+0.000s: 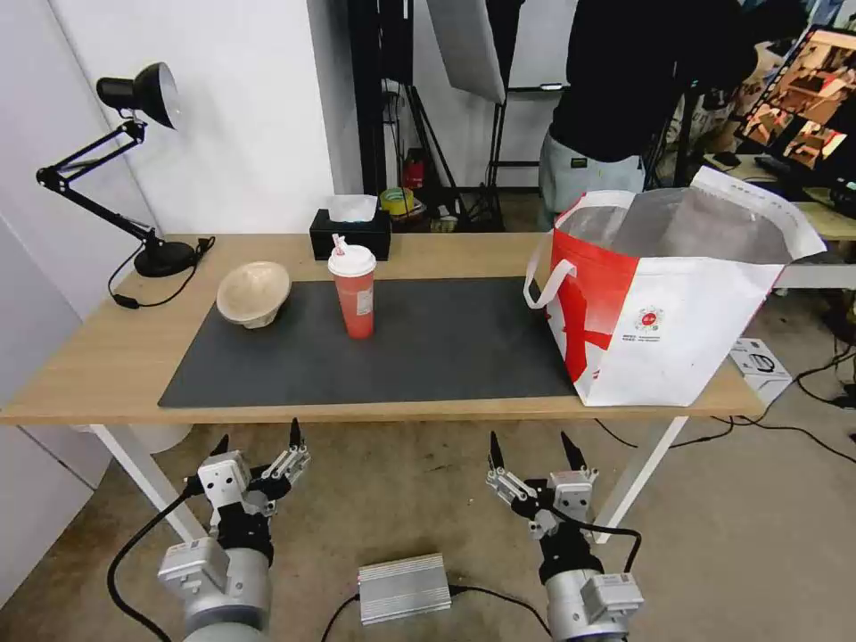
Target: Pick up the trash from the table and place it into the takeout bag.
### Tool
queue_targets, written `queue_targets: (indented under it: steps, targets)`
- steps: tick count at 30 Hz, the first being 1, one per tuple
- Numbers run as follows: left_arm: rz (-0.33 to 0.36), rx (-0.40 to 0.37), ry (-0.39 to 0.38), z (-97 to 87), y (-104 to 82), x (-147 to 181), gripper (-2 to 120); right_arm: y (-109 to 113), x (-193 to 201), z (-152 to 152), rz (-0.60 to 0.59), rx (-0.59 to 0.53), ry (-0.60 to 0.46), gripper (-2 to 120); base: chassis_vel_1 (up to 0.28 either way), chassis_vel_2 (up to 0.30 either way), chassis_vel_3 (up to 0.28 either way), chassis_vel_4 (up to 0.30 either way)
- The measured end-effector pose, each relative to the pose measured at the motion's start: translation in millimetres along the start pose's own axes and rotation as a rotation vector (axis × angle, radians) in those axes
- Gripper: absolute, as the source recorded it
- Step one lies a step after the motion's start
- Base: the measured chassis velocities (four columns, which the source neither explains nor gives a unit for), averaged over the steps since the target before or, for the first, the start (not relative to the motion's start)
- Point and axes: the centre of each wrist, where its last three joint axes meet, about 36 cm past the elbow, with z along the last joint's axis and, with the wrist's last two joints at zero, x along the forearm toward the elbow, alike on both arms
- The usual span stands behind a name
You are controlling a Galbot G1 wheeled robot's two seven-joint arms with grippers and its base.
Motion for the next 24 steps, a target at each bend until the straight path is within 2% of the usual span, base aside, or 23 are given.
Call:
queue_targets:
  steps: [22,24]
  targets:
    - [0.0,-0.006,-0.004,1.4,1.5,-3.7,100,2.0,-8.6,0.5,-0.009,-0.022,-0.011,100,0.0,0.0,0.0,0.0]
    - [0.0,-0.008,-0.004,1.4,2.3,-3.9,100,1.6,-11.9,-0.1,-0.063,-0.049,-0.034,100,0.0,0.0,0.0,0.0]
